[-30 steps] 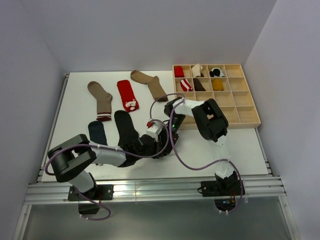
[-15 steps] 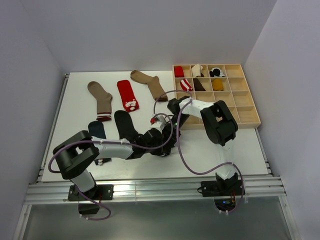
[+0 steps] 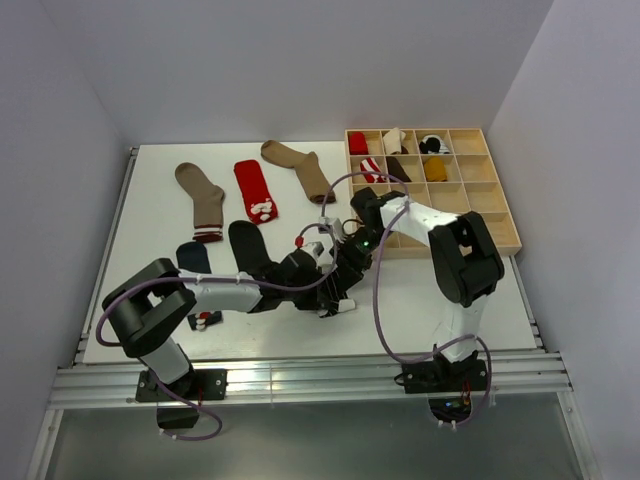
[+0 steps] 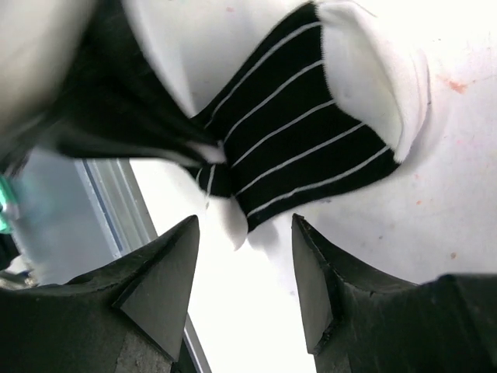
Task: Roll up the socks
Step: Roll the sock at the center of the board.
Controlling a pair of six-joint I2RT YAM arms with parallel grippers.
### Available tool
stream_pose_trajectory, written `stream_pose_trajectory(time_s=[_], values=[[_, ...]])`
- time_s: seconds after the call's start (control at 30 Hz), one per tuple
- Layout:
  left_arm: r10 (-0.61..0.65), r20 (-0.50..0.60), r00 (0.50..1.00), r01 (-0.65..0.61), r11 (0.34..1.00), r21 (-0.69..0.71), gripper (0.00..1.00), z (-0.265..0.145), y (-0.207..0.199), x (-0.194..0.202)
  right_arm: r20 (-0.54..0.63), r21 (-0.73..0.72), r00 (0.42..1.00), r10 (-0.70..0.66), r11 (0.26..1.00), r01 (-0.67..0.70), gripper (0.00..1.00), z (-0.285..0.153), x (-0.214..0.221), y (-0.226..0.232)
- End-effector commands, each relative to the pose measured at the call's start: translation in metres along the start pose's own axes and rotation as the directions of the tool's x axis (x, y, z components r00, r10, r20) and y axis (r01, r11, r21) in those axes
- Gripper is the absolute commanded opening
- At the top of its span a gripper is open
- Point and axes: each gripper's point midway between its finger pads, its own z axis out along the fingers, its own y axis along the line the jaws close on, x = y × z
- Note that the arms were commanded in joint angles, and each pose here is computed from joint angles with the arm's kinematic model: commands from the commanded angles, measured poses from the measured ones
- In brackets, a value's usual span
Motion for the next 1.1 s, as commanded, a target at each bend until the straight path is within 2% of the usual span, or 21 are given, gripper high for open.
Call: stream_pose_trajectory(time_s=[0.0,0.23,0.37,0.5,0.6,0.63,0.7,0.8,1.07], values=[[-0.061,-0.130,0.990,0.058,0.998,-0.026,0.00,-0.011,0.020,0.025,0.086,0.059,0.993,-0.085,0.995,0.080,0.58,-0.019,-0.016,0.007],[-0.127,-0.215,0.968,0.133,0.991,0.015,0.00,-0.021,0.028,0.026,0.124,0.189,0.969,-0.216,0.963,0.191,0.54,-0.028,-0.011,0.002],[-0.194,-0.300,0.934,0.212,0.977,0.028,0.00,-0.028,0.026,0.033,0.142,0.292,0.929,-0.343,0.911,0.292,0.54,-0.034,-0.007,0.001],[-0.229,-0.376,0.898,0.259,0.966,0.029,0.00,-0.030,0.022,0.041,0.120,0.424,0.868,-0.482,0.815,0.394,0.54,-0.039,0.004,0.004],[-0.267,-0.415,0.869,0.304,0.952,0.024,0.01,-0.029,0.021,0.045,0.074,0.500,0.804,-0.590,0.720,0.482,0.54,-0.033,-0.001,0.012],[-0.275,-0.431,0.859,0.314,0.949,0.020,0.01,-0.028,0.022,0.048,0.044,0.562,0.782,-0.621,0.663,0.495,0.54,-0.035,0.001,0.010],[-0.297,-0.437,0.849,0.331,0.944,0.002,0.02,-0.028,0.025,0.049,0.009,0.560,0.724,-0.690,0.603,0.568,0.54,-0.020,0.000,0.027],[-0.327,-0.447,0.832,0.365,0.931,-0.003,0.02,-0.027,0.027,0.050,-0.028,0.558,0.669,-0.743,0.544,0.627,0.53,-0.007,0.004,0.040],[-0.374,-0.452,0.810,0.399,0.916,-0.041,0.02,-0.022,0.031,0.046,-0.073,0.493,0.577,-0.814,0.474,0.730,0.54,0.017,0.009,0.070]])
